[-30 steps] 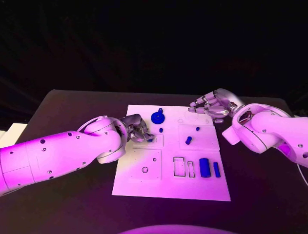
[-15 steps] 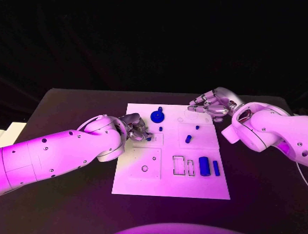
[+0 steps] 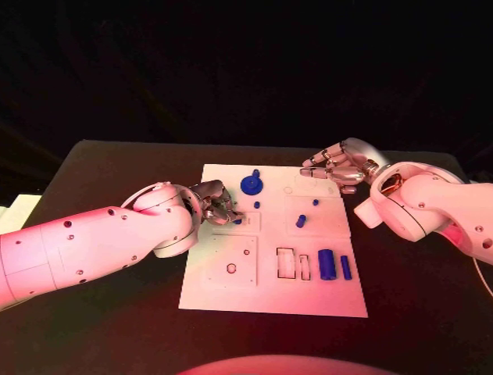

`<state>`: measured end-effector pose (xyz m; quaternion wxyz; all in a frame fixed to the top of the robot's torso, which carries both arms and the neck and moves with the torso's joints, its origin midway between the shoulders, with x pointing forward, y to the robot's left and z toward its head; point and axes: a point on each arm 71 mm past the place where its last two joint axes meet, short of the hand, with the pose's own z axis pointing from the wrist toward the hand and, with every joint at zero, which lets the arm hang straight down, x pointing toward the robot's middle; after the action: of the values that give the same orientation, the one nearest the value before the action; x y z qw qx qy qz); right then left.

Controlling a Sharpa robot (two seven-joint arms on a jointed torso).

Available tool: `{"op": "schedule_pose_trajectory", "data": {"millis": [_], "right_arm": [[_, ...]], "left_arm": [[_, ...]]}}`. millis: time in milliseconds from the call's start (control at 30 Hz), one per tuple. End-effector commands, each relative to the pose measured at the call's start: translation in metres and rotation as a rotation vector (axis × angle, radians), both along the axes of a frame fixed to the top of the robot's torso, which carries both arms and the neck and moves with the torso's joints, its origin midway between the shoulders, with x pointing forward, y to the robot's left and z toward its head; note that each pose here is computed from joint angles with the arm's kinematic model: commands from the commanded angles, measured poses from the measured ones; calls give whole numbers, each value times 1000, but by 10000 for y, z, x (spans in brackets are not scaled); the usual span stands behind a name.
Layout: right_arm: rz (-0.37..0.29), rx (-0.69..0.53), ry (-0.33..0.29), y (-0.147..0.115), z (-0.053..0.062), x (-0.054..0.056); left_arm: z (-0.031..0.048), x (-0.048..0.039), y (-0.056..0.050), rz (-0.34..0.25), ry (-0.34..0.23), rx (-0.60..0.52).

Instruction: Assemble the parts on the task board

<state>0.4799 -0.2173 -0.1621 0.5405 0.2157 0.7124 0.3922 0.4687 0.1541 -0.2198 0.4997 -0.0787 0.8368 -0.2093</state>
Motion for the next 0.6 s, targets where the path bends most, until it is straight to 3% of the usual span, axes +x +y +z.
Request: {"op": "schedule_pose_trajectory", "data": {"millis": [33, 600], "right_arm": [[17, -2, -2, 15, -3, -8], [12, -3, -2, -9, -1, -14]], "left_arm": [[-56, -41, -13, -24, 55, 37], [-92, -21, 3, 0, 95, 53]]}}
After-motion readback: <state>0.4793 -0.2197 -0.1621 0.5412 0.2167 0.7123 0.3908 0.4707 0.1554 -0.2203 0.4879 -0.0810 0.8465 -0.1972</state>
